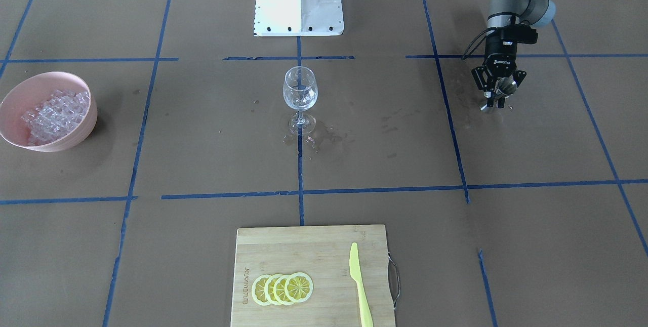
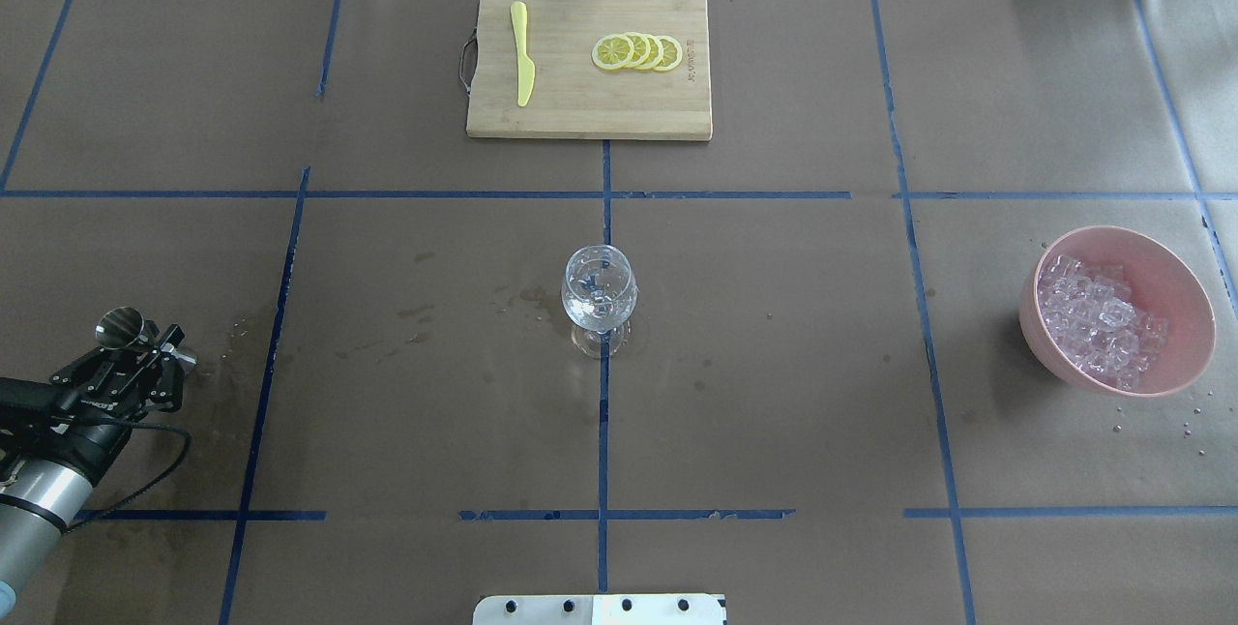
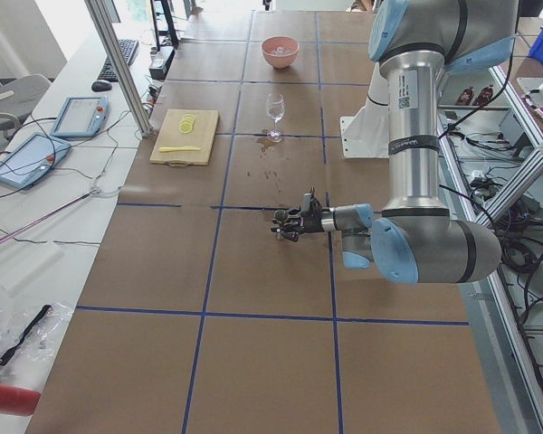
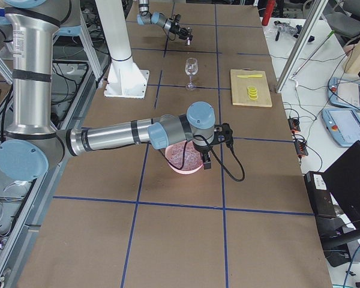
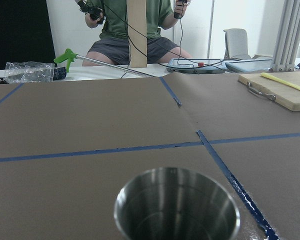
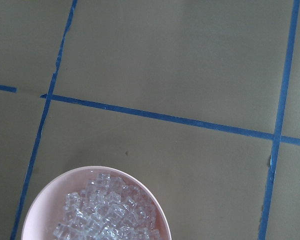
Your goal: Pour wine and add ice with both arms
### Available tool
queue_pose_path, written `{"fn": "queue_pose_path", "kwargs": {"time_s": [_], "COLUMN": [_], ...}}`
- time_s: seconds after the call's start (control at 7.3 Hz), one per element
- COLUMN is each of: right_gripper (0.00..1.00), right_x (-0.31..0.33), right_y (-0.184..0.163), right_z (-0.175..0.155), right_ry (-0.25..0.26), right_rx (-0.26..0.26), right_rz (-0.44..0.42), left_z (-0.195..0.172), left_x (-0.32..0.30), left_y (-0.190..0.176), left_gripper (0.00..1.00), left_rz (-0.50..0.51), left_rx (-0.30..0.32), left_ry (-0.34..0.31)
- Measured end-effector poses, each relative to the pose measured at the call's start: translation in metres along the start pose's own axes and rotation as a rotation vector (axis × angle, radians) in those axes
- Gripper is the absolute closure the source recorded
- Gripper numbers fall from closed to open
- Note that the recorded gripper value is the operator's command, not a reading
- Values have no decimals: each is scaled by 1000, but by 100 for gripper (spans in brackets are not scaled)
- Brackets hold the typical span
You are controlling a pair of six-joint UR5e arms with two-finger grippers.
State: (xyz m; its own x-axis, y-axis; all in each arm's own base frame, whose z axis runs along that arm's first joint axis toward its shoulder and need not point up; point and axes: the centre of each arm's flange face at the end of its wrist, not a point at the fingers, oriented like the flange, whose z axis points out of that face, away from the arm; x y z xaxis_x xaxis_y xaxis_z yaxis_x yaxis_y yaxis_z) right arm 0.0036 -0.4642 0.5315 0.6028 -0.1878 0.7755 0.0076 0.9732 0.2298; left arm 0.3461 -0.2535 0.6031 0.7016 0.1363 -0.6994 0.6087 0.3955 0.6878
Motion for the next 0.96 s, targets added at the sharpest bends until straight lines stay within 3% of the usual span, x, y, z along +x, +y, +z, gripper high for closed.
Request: {"fn": "queue_pose_path", "kwargs": {"time_s": [0.14,0.27,0.96], "right_gripper": [0,0,0], "right_x": [0,0,1], "right_y": [0,0,0], "right_z": [0,0,1], "right_ry": [0,0,0], "right_rx": [0,-1,-1], "right_rz": [0,0,1], "left_z": [0,0,-13], "left_x": [0,0,9], "left_y": [0,0,-16], "left_gripper": [11,1,1], "left_rz": [0,2,44], "left_rx": [-1,-3,-94], "left_ry": [1,2,68]}}
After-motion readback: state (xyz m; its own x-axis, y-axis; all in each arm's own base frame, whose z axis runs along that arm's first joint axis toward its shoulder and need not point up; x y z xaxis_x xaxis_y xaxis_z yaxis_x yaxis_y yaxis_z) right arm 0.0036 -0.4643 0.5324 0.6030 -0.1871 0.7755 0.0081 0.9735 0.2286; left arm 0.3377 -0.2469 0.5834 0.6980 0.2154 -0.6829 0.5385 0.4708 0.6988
